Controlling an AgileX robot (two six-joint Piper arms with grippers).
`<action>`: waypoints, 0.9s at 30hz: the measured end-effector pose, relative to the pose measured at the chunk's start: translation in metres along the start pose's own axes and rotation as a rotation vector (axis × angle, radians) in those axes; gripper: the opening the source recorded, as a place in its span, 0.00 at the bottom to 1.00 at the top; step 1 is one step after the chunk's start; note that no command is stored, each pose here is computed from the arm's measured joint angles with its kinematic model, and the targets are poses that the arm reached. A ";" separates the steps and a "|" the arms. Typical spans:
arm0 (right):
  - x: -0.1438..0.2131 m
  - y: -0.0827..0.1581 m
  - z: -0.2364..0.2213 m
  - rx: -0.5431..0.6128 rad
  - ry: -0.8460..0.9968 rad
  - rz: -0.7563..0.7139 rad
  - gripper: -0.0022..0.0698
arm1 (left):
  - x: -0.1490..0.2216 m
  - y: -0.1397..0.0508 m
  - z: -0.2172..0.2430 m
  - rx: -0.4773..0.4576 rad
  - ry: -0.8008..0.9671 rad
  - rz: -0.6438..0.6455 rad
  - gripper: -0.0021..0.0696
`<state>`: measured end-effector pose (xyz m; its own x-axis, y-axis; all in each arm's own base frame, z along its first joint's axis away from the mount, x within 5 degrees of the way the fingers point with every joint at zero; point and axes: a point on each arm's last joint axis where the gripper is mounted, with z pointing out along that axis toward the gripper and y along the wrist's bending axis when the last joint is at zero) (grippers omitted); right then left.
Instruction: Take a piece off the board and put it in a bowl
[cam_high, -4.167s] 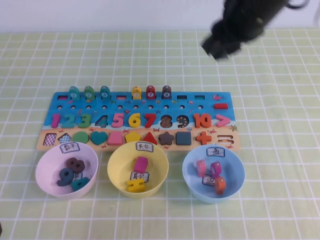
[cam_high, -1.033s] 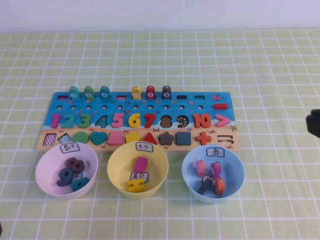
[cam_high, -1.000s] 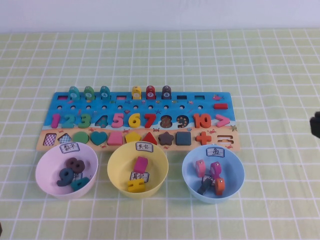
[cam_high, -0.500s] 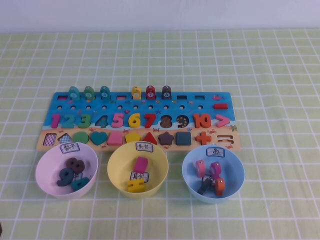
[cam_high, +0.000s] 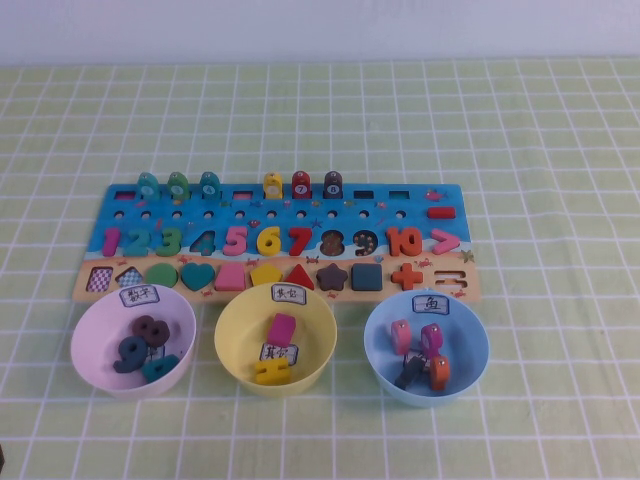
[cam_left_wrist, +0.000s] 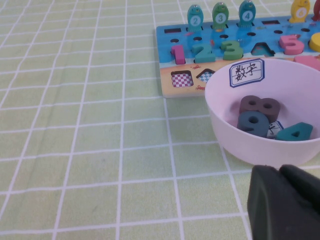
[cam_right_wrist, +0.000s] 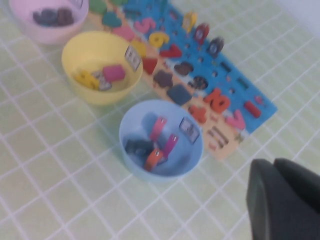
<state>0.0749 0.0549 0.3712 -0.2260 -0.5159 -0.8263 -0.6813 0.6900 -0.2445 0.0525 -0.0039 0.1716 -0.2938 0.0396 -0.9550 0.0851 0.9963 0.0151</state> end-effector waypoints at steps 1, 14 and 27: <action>0.001 0.000 -0.001 0.008 -0.029 0.000 0.01 | 0.000 0.000 0.000 0.000 0.000 0.000 0.02; 0.085 -0.012 0.038 0.503 -0.481 0.221 0.01 | 0.000 0.000 0.000 0.000 0.000 0.000 0.02; 0.148 0.008 0.029 0.782 -0.570 0.255 0.01 | 0.000 0.000 0.000 0.000 0.000 0.000 0.02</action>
<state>0.0557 -0.0012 0.2324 0.2057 -0.1272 -0.9703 0.0370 0.9918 -0.1221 0.0525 -0.0039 0.1716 -0.2938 0.0396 -0.9550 0.0851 0.9963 0.0151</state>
